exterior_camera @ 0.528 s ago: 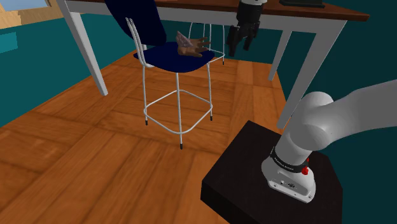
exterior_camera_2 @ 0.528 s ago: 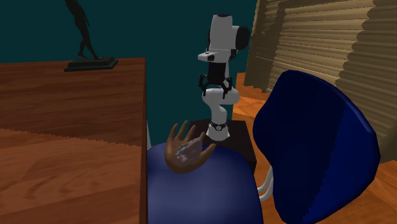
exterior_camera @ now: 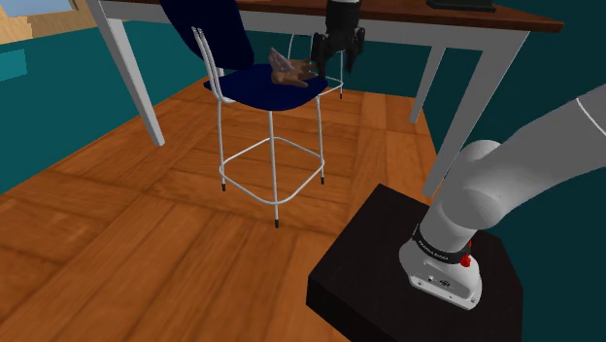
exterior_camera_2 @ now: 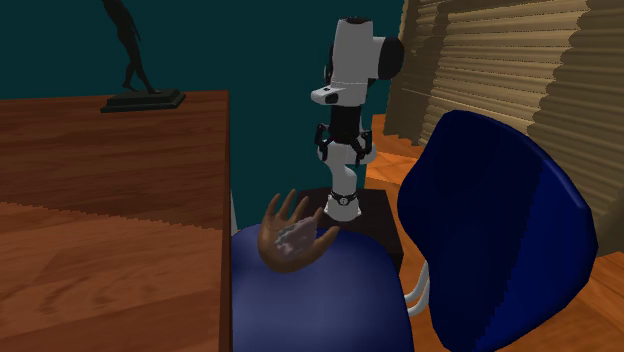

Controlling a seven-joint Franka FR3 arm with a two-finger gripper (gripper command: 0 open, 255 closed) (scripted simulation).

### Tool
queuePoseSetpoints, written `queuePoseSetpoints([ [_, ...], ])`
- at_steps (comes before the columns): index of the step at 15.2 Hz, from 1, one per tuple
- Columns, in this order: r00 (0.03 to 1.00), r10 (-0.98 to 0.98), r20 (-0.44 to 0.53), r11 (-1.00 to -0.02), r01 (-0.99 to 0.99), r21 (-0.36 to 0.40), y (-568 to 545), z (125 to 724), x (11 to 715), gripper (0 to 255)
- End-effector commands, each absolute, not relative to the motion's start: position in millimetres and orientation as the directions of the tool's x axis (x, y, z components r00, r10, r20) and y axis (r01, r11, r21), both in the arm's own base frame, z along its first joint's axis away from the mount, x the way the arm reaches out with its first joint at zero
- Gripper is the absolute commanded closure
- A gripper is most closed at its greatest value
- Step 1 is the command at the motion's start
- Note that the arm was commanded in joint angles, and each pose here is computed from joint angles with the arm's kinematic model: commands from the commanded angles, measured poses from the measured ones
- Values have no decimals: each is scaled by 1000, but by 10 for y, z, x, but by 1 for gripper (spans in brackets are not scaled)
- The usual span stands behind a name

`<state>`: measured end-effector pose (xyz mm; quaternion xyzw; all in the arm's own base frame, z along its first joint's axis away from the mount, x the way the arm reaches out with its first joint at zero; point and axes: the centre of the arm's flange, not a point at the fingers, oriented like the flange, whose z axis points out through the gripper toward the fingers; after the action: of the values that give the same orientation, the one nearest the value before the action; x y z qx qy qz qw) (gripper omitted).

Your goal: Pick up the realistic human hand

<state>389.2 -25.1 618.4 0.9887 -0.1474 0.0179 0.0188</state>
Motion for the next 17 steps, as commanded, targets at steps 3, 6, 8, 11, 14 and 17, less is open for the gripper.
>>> queuePoseSetpoints([
  [3,926,-377,3,-926,-376,31,-249,6167,4484,0],
  [6,899,-437,-25,-899,-437,32,-277,6140,4922,0],
  [8,878,-477,-44,-879,-476,34,-311,6115,5212,0],
  [11,843,-534,-71,-846,-532,38,-386,6068,5642,0],
  [14,803,-588,-98,-809,-586,44,-489,6010,6065,0],
  [17,770,-627,-119,-778,-626,50,-587,5956,6384,0],
])
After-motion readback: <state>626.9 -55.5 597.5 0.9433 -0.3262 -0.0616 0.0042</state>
